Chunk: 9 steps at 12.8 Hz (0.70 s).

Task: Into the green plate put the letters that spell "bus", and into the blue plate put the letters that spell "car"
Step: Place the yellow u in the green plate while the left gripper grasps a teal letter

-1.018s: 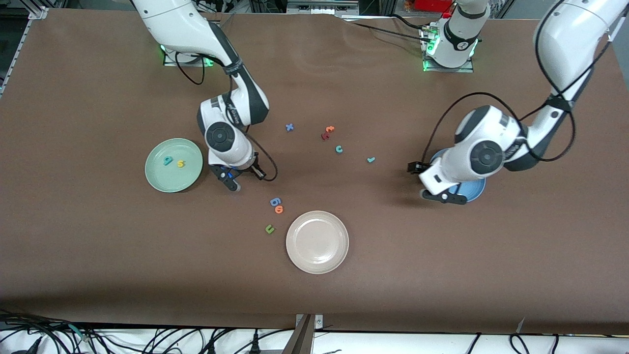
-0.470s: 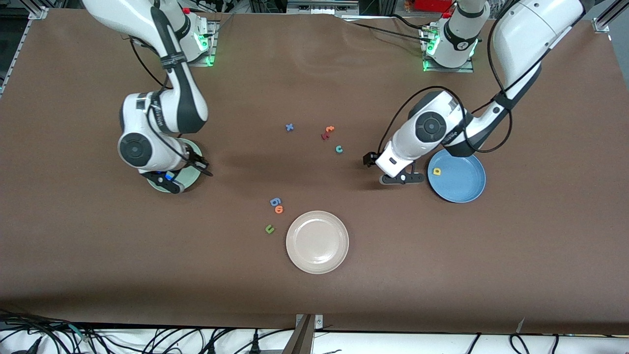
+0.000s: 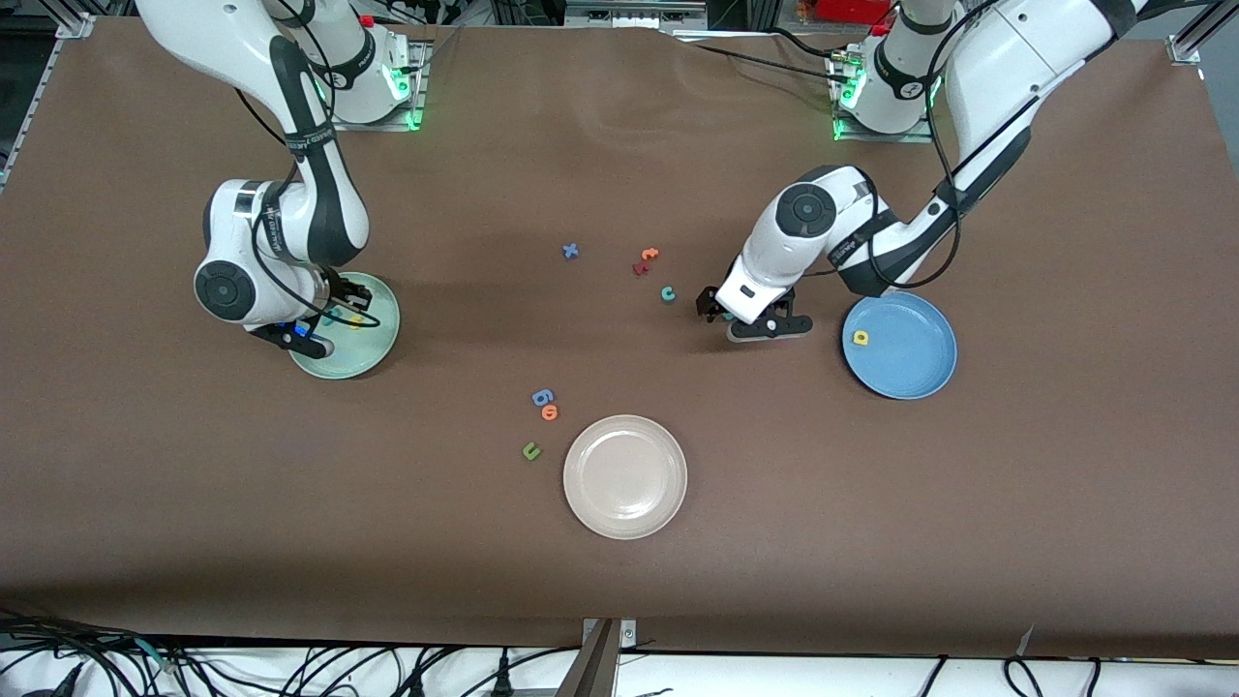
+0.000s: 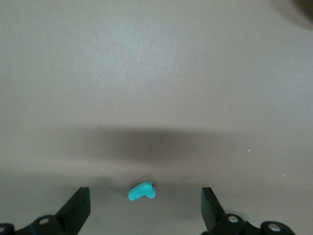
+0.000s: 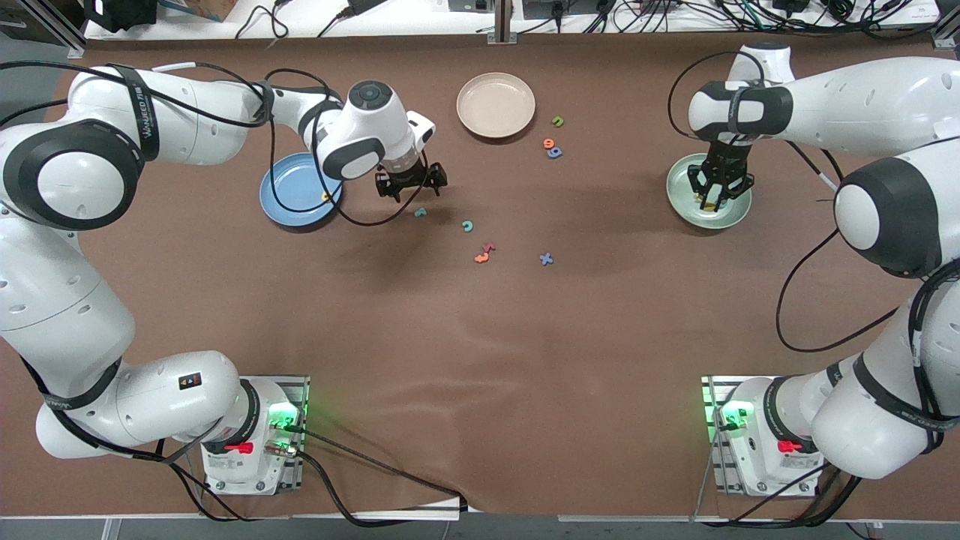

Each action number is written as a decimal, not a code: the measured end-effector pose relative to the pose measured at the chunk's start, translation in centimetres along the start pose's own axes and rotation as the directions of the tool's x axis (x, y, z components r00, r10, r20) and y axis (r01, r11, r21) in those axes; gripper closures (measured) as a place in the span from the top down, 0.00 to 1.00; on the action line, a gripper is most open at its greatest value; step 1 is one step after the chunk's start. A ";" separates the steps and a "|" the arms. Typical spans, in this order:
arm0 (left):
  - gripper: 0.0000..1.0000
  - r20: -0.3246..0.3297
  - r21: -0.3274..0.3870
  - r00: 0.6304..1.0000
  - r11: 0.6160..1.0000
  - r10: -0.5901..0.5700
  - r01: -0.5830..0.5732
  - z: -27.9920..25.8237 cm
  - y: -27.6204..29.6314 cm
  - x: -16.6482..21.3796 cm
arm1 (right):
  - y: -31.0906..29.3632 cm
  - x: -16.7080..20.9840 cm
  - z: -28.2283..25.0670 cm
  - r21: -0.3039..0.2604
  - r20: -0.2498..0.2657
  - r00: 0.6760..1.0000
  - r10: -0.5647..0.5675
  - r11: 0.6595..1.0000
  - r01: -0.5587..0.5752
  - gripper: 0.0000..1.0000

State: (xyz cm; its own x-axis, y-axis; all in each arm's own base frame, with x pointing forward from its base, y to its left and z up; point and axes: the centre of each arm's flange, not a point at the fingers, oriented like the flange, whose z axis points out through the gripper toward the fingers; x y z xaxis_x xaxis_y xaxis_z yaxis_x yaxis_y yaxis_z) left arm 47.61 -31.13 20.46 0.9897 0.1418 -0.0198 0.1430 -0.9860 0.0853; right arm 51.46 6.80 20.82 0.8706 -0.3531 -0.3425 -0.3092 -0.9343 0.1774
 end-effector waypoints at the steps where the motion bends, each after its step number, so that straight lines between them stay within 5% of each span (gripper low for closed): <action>1: 1.00 -0.006 0.003 1.000 1.000 0.001 -0.001 0.5 -0.1 -0.4 | 0.1 0.0 0.4 0.002 -0.012 1.000 -0.016 1.000 0.016 0.26; 3: 0.97 -0.006 0.007 1.000 1.000 0.004 -0.004 1.1 -0.1 -0.8 | 0.2 0.0 0.6 0.004 -0.023 0.999 -0.031 1.000 0.031 0.33; 9: 0.89 0.010 0.009 1.000 1.000 0.013 -0.013 1.9 0.4 -1.5 | 0.2 0.5 -3.1 0.045 -0.061 0.997 -0.036 0.998 0.039 0.97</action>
State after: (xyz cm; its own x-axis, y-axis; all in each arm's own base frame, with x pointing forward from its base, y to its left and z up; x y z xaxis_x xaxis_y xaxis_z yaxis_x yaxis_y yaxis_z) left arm 46.20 -31.86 18.61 0.9914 0.1278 -0.0286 0.1296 -0.9886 0.0762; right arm 53.03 6.58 23.58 0.9030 -0.3155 -0.2917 -0.2918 -0.9486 0.1226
